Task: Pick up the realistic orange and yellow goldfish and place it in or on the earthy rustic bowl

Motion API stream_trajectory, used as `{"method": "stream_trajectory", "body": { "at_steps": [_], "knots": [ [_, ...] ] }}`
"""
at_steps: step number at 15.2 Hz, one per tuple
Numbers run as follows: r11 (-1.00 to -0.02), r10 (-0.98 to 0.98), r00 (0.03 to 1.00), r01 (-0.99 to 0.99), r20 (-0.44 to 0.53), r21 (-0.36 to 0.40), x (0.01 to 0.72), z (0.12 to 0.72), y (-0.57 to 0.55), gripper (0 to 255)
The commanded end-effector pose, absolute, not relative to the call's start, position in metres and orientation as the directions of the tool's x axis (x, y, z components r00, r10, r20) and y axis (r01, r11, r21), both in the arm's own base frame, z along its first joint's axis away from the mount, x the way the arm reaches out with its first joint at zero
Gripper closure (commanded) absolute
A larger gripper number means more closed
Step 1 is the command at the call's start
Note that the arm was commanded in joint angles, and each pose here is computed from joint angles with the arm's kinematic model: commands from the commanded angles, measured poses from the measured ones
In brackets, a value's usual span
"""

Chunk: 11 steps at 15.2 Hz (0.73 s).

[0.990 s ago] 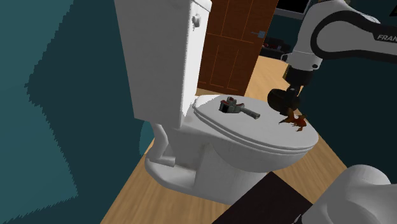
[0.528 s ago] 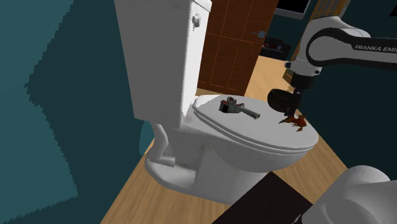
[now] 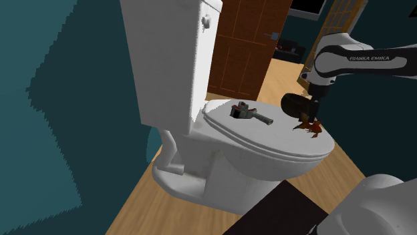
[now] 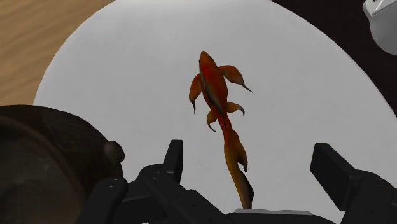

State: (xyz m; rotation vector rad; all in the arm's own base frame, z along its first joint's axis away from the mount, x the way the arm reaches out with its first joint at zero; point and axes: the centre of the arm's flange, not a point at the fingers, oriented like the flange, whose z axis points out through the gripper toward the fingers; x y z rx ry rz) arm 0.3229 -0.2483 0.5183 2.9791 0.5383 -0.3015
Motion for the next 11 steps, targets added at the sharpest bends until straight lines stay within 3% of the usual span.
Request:
{"method": "stream_trajectory", "body": {
  "at_steps": [1,11],
  "knots": [
    [-0.929,0.345,0.913,0.366,-0.219,0.061,0.324,0.510,-0.261,0],
    [-0.929,0.345,0.913,0.366,-0.219,0.061,0.318,0.476,-0.266,0]
  ]
}}
